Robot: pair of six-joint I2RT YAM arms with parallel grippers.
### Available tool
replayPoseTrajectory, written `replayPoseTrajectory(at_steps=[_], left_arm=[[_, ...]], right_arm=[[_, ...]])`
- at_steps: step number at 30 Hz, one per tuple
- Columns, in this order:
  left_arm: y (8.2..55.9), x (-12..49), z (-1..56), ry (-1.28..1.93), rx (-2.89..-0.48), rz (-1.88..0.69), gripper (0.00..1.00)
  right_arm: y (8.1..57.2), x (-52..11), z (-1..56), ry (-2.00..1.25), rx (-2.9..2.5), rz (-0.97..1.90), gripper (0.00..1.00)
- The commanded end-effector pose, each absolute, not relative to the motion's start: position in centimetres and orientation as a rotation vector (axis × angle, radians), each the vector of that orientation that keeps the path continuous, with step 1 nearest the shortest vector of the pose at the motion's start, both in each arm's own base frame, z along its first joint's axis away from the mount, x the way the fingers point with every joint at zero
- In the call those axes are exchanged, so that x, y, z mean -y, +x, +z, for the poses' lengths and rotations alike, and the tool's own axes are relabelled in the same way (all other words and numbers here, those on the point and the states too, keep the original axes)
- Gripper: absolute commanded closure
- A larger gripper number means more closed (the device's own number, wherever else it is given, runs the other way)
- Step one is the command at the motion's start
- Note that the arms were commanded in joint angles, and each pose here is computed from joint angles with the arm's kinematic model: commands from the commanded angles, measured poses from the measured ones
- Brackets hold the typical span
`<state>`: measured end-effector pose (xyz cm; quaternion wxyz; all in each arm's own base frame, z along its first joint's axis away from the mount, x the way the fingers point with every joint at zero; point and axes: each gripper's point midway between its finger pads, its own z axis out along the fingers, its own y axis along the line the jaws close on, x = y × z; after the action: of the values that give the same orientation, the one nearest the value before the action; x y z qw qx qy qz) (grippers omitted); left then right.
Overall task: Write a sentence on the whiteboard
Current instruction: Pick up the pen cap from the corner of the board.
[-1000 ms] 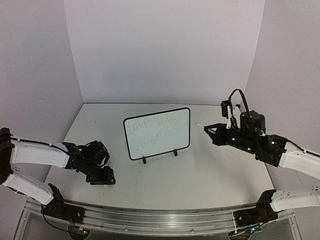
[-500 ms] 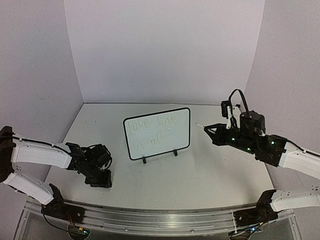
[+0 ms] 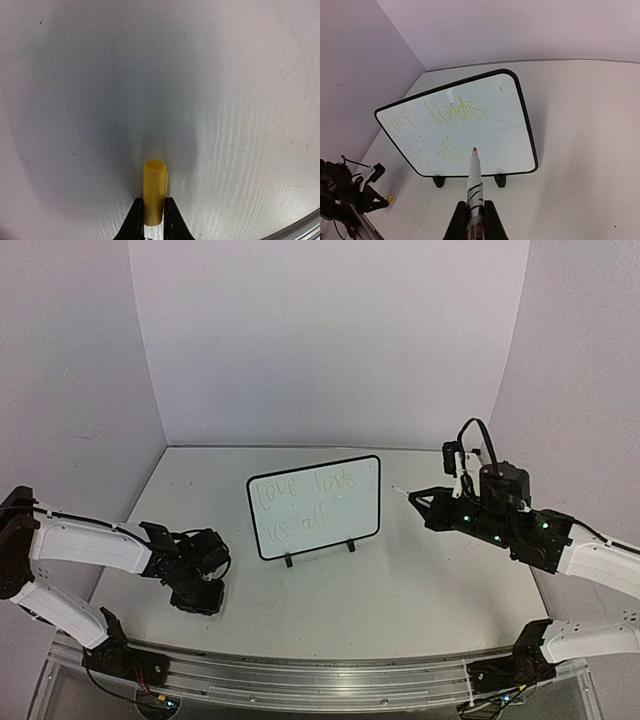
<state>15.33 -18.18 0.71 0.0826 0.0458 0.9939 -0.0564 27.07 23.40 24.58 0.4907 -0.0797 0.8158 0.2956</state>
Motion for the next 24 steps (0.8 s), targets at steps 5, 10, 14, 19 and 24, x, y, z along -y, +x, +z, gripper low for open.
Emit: replayPoseTrajectory(at_steps=[5,10,14,19,24], left_arm=[[14.2,17.0,-0.2,0.168,-3.016,-0.072,1.0],[14.8,17.6,1.8,0.17,-2.946,-0.145,1.0],[15.9,18.9,5.3,0.215,-2.822,-0.3,1.0],[16.4,21.4,9.8,0.387,-2.687,-0.492,1.0],[15.5,25.7,14.3,0.629,-2.558,-0.758,1.0]], right_arm=[[27.2,-23.0,24.7,-0.185,-1.976,0.698,1.0],[27.0,-23.3,24.5,-0.223,-2.02,0.69,1.0],[25.9,-25.2,24.7,-0.362,-2.07,0.756,1.0],[23.8,-27.6,24.4,-0.542,-2.162,0.873,1.0],[21.6,-29.0,25.2,-0.667,-2.219,1.001,1.0]])
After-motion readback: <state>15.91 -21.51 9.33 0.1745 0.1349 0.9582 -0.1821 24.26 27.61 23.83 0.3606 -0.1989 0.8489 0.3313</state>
